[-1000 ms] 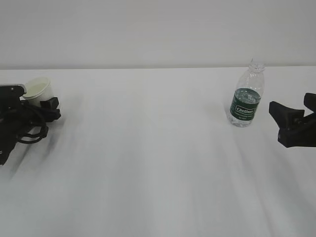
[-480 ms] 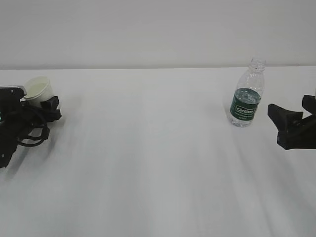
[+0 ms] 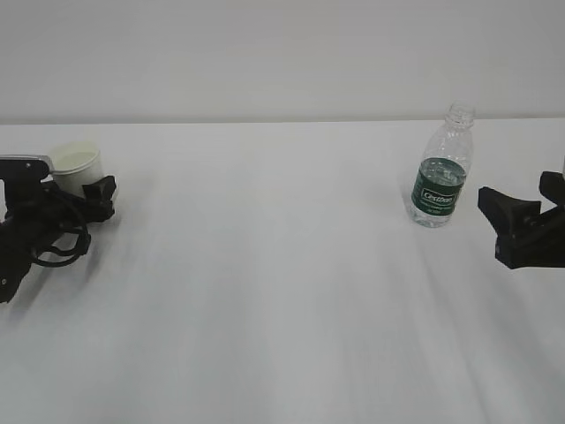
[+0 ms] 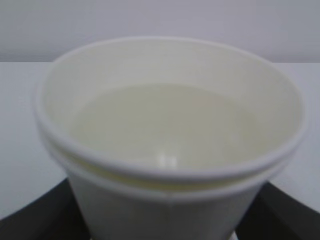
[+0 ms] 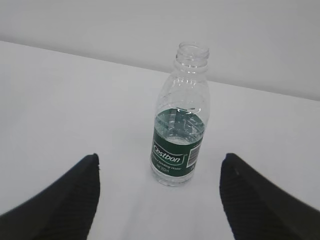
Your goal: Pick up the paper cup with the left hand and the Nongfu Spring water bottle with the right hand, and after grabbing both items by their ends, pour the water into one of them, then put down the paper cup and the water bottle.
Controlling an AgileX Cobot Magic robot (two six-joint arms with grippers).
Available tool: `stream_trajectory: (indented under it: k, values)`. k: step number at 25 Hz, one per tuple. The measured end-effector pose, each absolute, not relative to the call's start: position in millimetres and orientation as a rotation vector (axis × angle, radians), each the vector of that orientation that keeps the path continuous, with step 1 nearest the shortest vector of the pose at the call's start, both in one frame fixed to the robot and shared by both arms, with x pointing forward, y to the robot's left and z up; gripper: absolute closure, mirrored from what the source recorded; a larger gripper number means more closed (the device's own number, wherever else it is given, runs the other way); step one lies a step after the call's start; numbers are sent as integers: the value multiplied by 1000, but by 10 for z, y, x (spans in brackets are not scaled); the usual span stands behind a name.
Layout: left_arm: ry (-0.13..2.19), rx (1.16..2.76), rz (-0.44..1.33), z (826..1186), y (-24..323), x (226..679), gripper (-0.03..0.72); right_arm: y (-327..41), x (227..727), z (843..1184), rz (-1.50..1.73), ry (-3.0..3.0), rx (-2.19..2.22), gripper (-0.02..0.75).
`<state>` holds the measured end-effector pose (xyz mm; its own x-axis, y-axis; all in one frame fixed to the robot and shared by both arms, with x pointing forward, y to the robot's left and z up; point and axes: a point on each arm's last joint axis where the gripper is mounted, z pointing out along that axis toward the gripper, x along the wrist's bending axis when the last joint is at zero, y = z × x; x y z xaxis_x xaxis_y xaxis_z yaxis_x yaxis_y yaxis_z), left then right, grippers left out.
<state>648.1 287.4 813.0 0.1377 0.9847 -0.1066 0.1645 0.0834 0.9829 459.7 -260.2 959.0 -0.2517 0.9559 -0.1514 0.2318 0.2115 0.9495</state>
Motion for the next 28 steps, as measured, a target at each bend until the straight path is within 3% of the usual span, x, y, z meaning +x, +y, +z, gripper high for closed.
stream_trajectory:
  k: [16,28]
  values:
    - [1224,1362,996,8349,2876,6498,121,-2601,4596,9587,1101,1659,1137,177]
    - [1279,1407,947,8232,2873,6170,116,-2596,4594,9587,1112,1658,1145,181]
